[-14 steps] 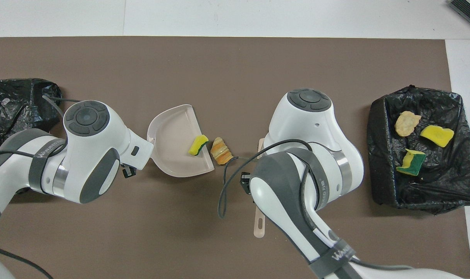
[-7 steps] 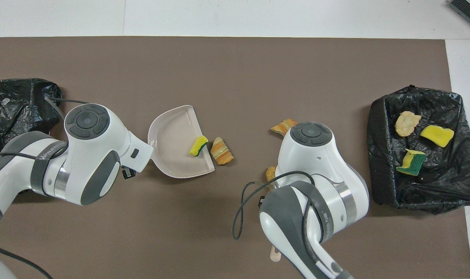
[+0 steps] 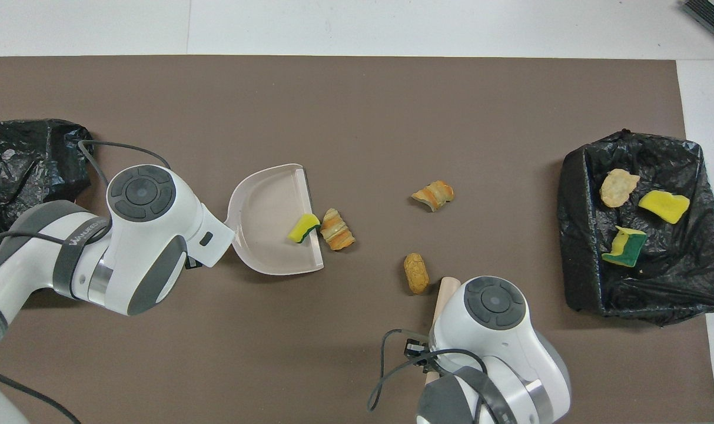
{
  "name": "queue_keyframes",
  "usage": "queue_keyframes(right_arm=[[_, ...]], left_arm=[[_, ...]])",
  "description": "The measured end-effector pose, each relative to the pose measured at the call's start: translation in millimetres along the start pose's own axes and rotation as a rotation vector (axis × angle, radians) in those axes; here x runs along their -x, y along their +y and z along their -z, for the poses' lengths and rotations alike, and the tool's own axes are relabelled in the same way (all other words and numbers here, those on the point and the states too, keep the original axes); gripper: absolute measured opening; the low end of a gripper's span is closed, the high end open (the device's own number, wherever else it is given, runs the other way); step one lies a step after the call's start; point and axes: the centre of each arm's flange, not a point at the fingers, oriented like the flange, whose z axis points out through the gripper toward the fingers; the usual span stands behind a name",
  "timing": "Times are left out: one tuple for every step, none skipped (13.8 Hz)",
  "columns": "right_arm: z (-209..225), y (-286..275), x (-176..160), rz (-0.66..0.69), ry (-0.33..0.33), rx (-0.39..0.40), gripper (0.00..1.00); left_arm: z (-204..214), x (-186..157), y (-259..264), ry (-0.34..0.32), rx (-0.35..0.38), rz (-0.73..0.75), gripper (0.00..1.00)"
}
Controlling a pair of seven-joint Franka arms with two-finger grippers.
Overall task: Sweep and dump trash in bin
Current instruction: 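Pull the brush back toward the robot with the right gripper, then sweep the remaining chunks toward the dustpan with the right gripper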
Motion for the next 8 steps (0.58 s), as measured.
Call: queue_keyframes(right_arm=[[1.8, -2.8, -4.0, 0.000, 0.025, -0.024, 0.26], [2.4, -5.8, -9.4, -0.002, 0.046, -0.044, 0.26], [1.9, -10.7, -16.4, -0.005, 0.062, -0.059, 0.26], [1.9, -18.6, -25.0, -0.008, 0.075, -0.071, 0.26], [4.0, -30.0, -35.2, -0.009, 0.085, -0.080, 0.26], [8.3, -43.5, -45.6, -0.008, 0.091, -0.088, 0.26], [13.7, -57.2, -55.4, -0.007, 0.094, -0.100, 0.26], [19.9, -71.8, -65.2, -0.009, 0.094, -0.118, 0.26]], left_arm=[[-0.9, 0.0, 0.2, 0.001, -0.003, -0.004, 0.31], [-1.6, 0.1, 0.3, 0.001, -0.004, -0.006, 0.31], [-1.8, 0.2, 0.3, 0.001, -0.004, -0.007, 0.31], [-2.0, 0.3, 0.3, 0.001, -0.004, -0.008, 0.31], [-2.0, 0.3, 0.3, 0.001, -0.004, -0.008, 0.31], [-2.1, 0.5, 0.2, 0.001, -0.004, -0.008, 0.31], [-2.1, 0.5, 0.2, 0.001, -0.004, -0.008, 0.31], [-2.3, 0.6, 0.2, 0.001, -0.004, -0.009, 0.31]])
